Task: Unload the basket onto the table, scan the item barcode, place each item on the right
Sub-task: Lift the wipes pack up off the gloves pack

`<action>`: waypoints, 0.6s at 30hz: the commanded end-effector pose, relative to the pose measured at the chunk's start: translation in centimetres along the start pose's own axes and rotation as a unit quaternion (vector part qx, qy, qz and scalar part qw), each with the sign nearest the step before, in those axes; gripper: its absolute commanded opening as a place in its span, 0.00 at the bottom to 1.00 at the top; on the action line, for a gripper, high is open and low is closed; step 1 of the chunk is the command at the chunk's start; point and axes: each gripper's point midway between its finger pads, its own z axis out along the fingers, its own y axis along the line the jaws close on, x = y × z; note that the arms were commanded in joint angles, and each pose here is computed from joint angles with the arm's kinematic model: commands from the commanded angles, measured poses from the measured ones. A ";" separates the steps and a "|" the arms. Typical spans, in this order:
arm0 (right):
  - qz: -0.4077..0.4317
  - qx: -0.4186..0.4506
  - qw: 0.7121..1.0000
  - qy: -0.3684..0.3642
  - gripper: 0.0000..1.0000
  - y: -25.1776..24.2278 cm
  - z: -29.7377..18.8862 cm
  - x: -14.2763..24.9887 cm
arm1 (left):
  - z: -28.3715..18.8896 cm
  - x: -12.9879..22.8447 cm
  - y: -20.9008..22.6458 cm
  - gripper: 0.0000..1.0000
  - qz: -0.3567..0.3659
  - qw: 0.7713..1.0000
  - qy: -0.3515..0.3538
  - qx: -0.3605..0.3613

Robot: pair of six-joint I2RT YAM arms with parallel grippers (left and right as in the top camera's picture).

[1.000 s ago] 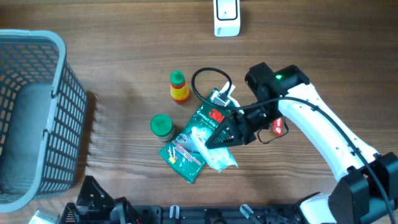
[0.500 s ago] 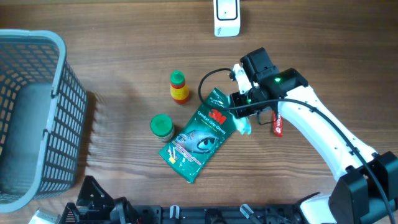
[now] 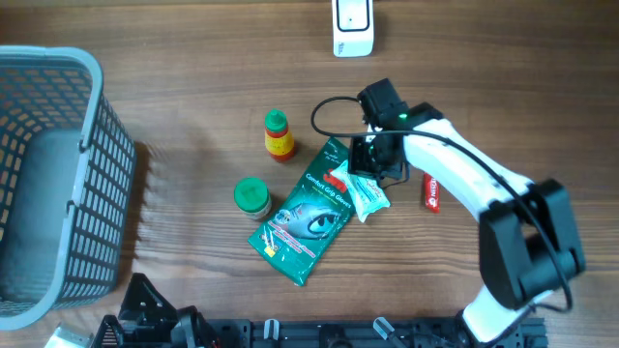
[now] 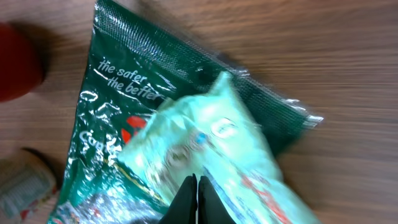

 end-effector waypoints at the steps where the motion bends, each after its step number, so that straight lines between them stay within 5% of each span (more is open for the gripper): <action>1: 0.057 0.013 0.995 0.083 0.04 -1.4 5.0 2.2 | -0.1 0.0 -0.1 1.00 -0.001 1.000 -0.003 0.006; 6: 0.059 0.074 0.991 0.098 0.04 -4.1 7.6 2.5 | -0.1 0.0 -0.1 1.00 -0.001 1.000 -0.003 0.006; 12: 0.027 0.048 0.998 -0.008 0.04 0.0 -3.8 -0.6 | -0.1 0.0 -0.1 1.00 -0.001 1.000 -0.003 0.006; 18: -0.010 0.037 0.999 -0.017 0.05 2.1 -1.0 1.3 | -0.1 0.0 -0.1 1.00 -0.001 1.000 -0.003 0.006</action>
